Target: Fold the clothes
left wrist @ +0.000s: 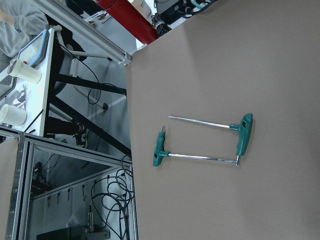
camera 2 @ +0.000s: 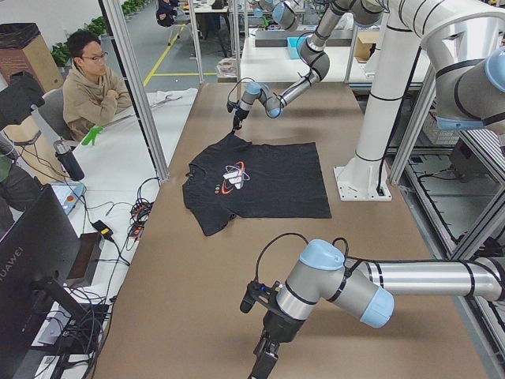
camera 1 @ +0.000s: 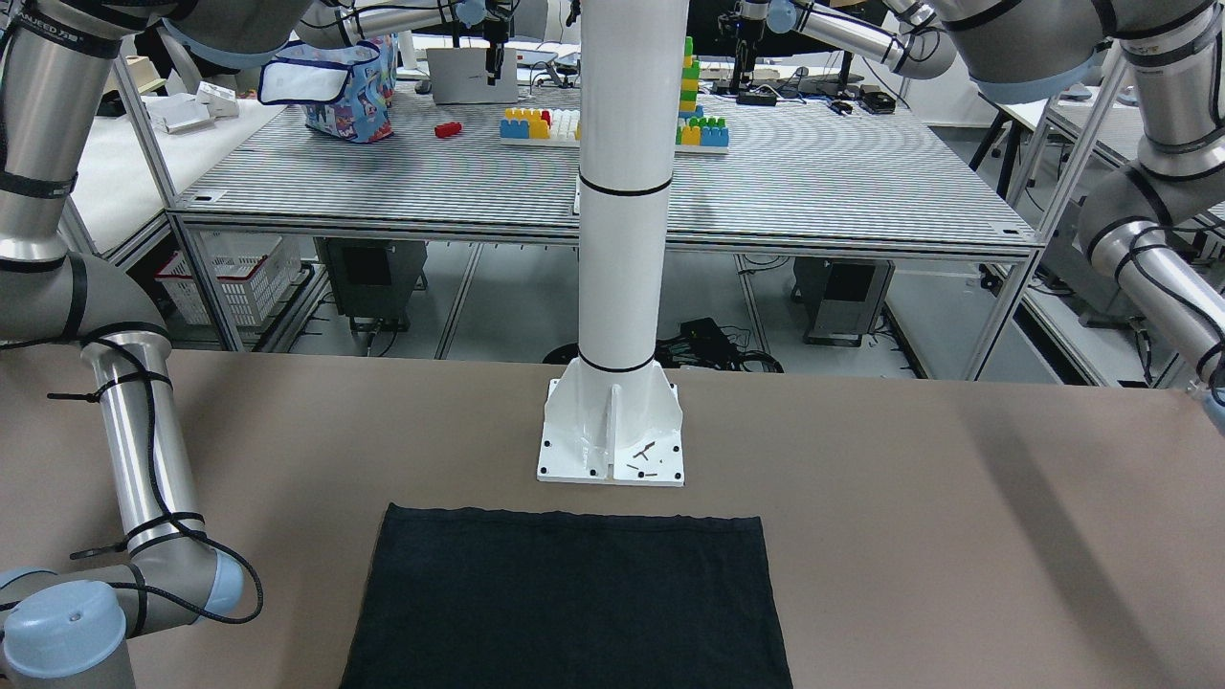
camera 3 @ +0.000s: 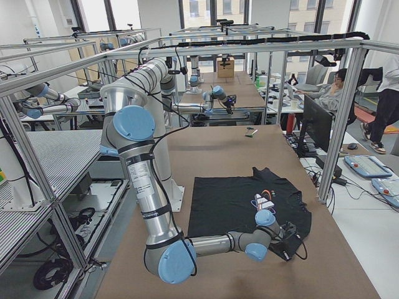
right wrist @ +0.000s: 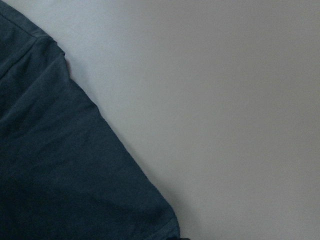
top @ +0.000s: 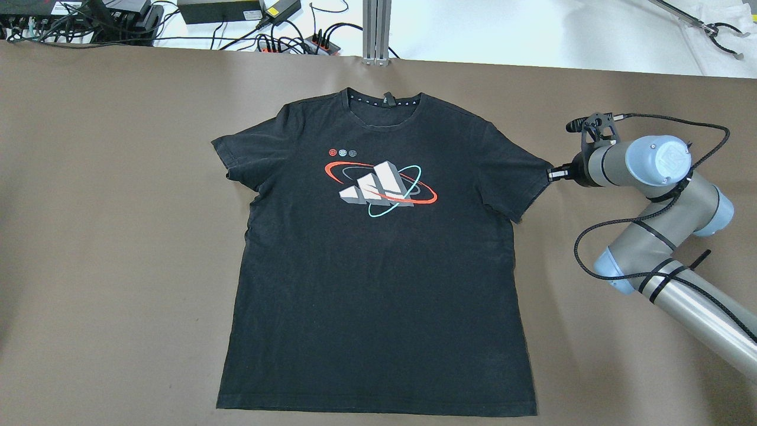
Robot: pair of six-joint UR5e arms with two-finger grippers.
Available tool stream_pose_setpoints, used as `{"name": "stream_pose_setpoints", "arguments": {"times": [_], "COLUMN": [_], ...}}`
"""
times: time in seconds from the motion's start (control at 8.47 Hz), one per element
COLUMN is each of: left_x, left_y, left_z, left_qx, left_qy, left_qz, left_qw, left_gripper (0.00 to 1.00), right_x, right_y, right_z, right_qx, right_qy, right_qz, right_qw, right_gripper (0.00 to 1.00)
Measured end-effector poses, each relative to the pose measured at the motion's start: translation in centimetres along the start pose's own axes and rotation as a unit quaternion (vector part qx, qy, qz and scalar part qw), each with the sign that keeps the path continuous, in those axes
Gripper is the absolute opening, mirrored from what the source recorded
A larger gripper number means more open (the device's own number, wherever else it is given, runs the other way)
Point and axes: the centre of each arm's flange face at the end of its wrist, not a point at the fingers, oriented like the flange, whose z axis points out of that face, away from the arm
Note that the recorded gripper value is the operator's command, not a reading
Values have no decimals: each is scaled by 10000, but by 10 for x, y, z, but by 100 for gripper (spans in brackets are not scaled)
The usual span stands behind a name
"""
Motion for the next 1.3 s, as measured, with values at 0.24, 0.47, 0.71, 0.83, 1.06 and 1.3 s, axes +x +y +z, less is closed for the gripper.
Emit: {"name": "stream_pose_setpoints", "arguments": {"times": [0.24,0.47,0.71,0.83,1.06,1.3], "left_x": [0,0,0,-1,-1,-1], "left_y": [0,1,2,3,3,4], "left_z": [-1,-1,0,1,1,1], "left_qx": [9,5,-11,-19,-20,-28], "left_qy": [-1,2,4,7,9,14], "left_qz": [-5,-7,-7,-9,-13,-17], "left_qw": [10000,10000,10000,10000,10000,10000], "left_gripper": [100,100,100,100,100,100], "right_x": [-29,-87,-134,-146,-177,-205], "right_y": [-16,-24,-33,-40,-63,-70], "right_z": [-31,-66,-66,-59,-45,-33], "right_qx": [12,-224,-294,-252,-188,-113], "right_qy": [-74,-34,8,71,104,146], "right_qz": [20,112,330,375,464,559], "right_qw": [10000,9997,9990,9990,9987,9983], "right_gripper": [0,0,0,0,0,0]}}
